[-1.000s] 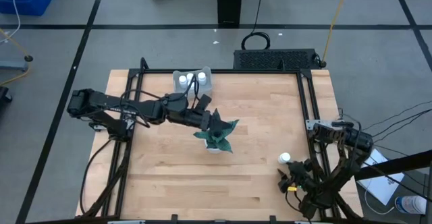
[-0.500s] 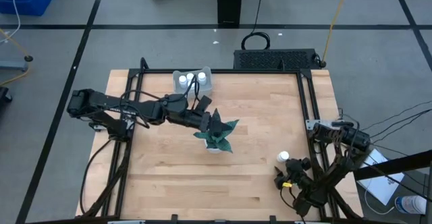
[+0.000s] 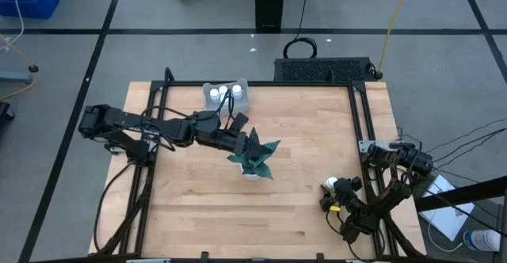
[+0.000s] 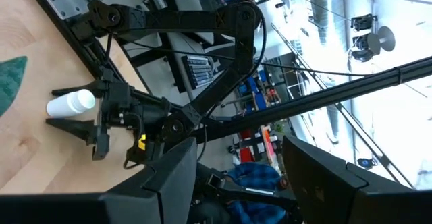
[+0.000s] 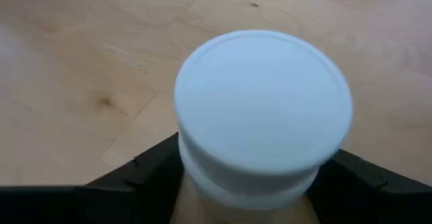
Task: Pick and place pill bottles into a basket
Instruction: Put the white medicine bottle into the gray bin
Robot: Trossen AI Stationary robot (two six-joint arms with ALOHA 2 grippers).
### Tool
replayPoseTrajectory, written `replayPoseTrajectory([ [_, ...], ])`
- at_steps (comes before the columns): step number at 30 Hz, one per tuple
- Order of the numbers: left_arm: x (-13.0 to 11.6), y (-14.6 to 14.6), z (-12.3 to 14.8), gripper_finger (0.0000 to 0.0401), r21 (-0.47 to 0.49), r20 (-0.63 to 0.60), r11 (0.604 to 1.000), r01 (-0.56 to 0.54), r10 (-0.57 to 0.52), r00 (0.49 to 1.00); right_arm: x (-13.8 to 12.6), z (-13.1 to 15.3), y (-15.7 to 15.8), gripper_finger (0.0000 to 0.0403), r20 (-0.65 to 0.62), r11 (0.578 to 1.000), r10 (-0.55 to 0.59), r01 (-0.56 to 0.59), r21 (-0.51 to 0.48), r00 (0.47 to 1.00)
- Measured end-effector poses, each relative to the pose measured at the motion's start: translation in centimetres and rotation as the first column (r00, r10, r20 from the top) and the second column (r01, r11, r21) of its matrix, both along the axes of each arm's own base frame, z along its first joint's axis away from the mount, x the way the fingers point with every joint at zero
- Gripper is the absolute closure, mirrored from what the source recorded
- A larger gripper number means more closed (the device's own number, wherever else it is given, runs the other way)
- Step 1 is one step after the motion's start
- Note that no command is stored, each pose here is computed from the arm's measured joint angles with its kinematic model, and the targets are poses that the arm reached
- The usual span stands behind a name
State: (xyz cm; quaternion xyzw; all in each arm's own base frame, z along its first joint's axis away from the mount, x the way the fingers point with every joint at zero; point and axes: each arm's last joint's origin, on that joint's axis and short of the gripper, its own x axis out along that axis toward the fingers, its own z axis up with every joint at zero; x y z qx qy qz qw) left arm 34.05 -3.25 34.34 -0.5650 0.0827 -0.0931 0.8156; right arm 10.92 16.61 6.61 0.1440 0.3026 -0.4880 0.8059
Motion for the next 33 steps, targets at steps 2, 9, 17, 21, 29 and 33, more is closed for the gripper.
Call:
replayPoseTrajectory([
  [2, 0.0, 0.0, 0.0, 0.0178, 0.0, 0.001, 1.0, 0.0, 0.0, 1.0, 0.2, 0.2, 0.3, 0.0162, 0.009, 1.0, 0.0, 0.0, 0.016, 1.0],
  [9, 0.0, 0.0, 0.1, 0.0178, -0.001, 0.012, 1.0, 0.003, -0.003, 1.0, 1.2, 2.4, 1.9, 0.0247, 0.082, 0.991, 0.022, -0.032, 0.127, 0.996],
  [17, 0.0, 0.0, 0.7, 0.0178, 0.014, 0.077, 1.0, 0.017, -0.018, 0.997, 1.6, 7.1, 2.1, 0.0247, 0.23, 0.958, 0.122, -0.175, 0.229, 0.966],
  [21, 0.0, -0.1, 0.8, 0.0178, -0.022, 0.075, 0.999, 0.041, -0.039, 0.996, 1.8, 10.4, 2.2, 0.0247, 0.374, 0.907, 0.198, -0.313, 0.28, 0.906],
  [29, 0.0, -0.1, 1.1, 0.0178, 0.024, 0.097, 0.999, 0.042, -0.044, 0.994, 3.5, 19.1, 2.5, 0.0244, 0.722, 0.714, 0.263, -0.632, 0.301, 0.64],
  [33, 0.2, -0.1, 2.0, 0.0178, 0.127, 0.148, 0.99, 0.066, -0.085, 0.985, 4.3, 23.3, 1.8, 0.0245, 0.866, 0.606, 0.217, -0.758, 0.243, 0.451],
])
